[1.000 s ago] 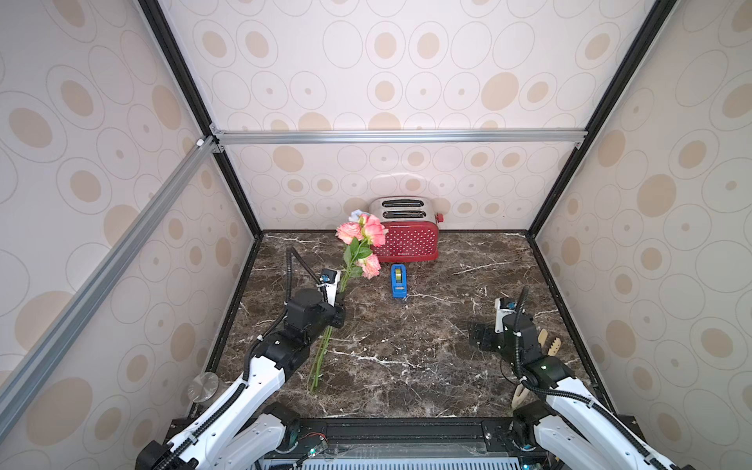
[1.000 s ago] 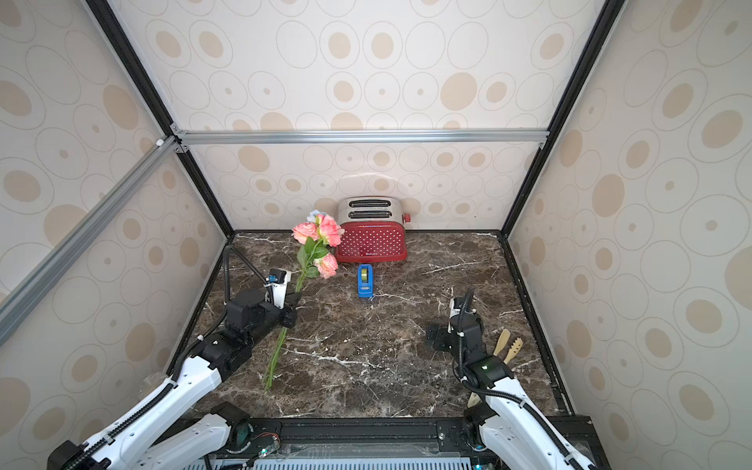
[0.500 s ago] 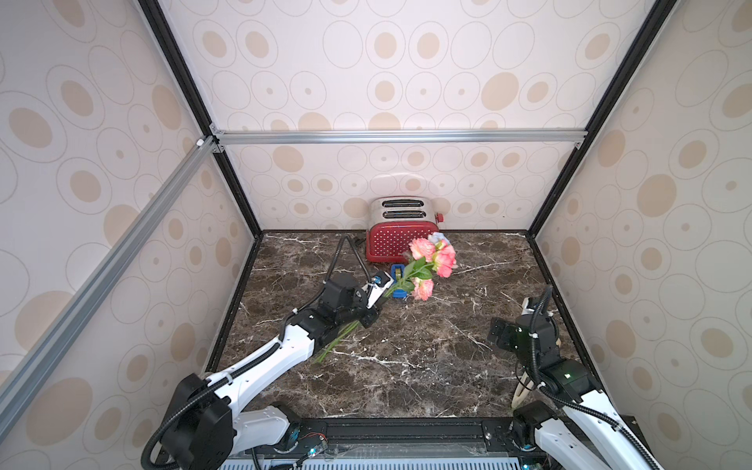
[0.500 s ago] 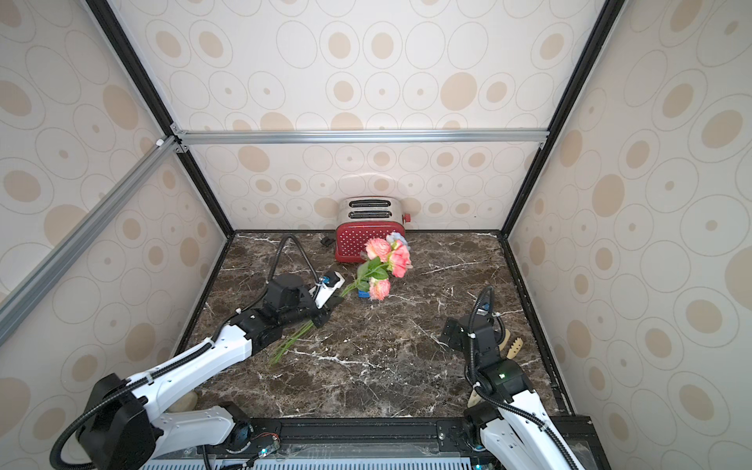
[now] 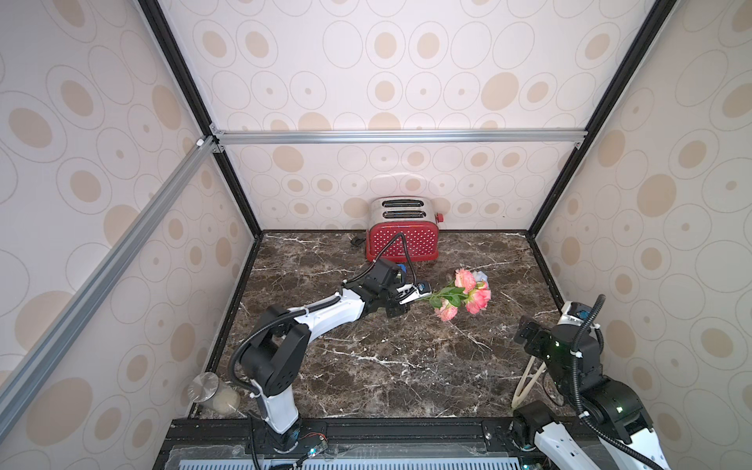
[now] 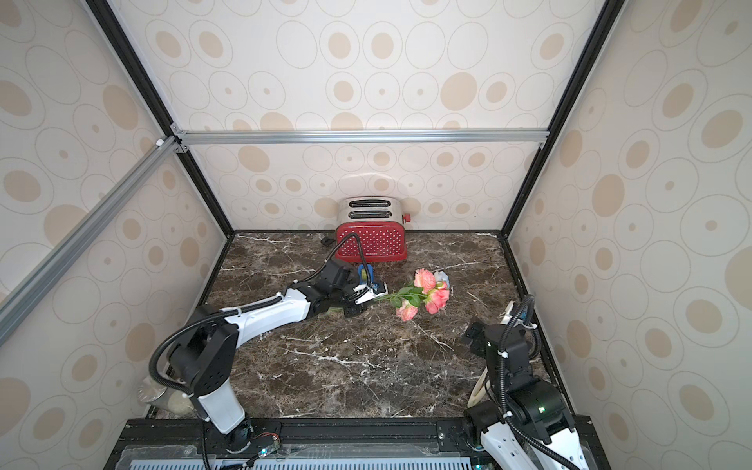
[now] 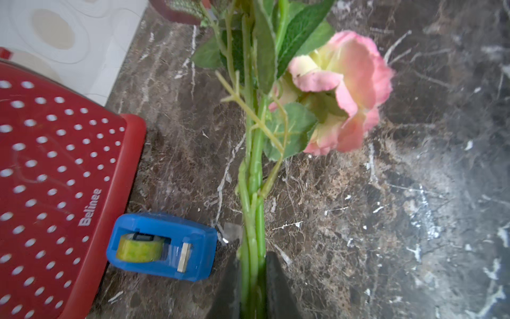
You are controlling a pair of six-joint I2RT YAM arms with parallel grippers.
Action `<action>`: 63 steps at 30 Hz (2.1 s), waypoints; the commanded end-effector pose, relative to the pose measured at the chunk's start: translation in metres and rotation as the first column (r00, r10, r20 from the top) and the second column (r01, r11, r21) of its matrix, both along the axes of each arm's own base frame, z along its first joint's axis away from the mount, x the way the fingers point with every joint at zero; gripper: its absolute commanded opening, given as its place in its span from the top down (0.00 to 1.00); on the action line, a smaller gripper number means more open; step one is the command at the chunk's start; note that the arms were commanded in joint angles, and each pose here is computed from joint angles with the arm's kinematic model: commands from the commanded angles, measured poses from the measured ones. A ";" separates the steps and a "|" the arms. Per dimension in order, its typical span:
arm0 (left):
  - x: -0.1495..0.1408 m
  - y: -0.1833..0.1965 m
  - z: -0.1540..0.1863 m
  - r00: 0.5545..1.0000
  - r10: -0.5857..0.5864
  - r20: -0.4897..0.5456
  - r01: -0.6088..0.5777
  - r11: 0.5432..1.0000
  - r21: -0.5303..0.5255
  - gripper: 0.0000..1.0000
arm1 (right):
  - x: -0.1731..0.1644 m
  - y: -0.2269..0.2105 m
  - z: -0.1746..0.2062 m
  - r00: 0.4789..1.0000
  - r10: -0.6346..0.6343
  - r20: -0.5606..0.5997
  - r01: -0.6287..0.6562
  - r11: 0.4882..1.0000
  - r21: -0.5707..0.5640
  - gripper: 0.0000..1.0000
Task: Wrap bouquets with tape
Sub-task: Place the unwrapped bouquet at the center of the board.
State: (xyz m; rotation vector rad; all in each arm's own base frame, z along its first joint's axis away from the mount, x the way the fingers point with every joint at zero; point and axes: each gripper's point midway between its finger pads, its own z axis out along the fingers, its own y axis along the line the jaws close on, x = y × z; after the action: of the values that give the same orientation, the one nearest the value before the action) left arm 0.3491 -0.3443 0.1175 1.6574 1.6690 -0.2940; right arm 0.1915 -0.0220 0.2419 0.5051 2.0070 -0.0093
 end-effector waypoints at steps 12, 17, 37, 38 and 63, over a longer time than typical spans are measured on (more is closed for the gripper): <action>0.021 0.010 -0.042 0.995 -0.100 -0.022 0.102 0.991 0.092 1.00 | 0.010 0.027 -0.011 0.989 0.138 -0.055 -0.136 0.990 0.039 0.03; 0.029 0.022 -0.049 0.997 -0.073 0.002 0.073 0.995 0.062 1.00 | 0.018 0.043 -0.014 0.978 0.204 -0.054 -0.200 0.977 0.073 0.03; 0.041 0.024 -0.064 0.999 -0.045 -0.027 0.046 0.998 0.046 0.92 | 0.029 0.067 -0.028 0.950 0.295 -0.099 -0.281 0.950 0.135 0.03; 0.040 0.024 -0.066 0.998 -0.048 -0.034 0.050 0.998 0.049 0.91 | 0.029 0.067 -0.028 0.950 0.296 -0.098 -0.282 0.950 0.136 0.03; 0.040 0.026 0.002 0.997 0.067 0.043 -0.063 0.994 -0.088 0.54 | 0.031 0.073 -0.023 0.938 0.330 -0.102 -0.315 0.939 0.140 0.03</action>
State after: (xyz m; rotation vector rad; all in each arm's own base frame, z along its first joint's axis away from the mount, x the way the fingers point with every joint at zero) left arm 0.3853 -0.3161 0.0705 1.6253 1.7304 -0.3131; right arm 0.2201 0.0463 0.2163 0.2722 2.1956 0.2784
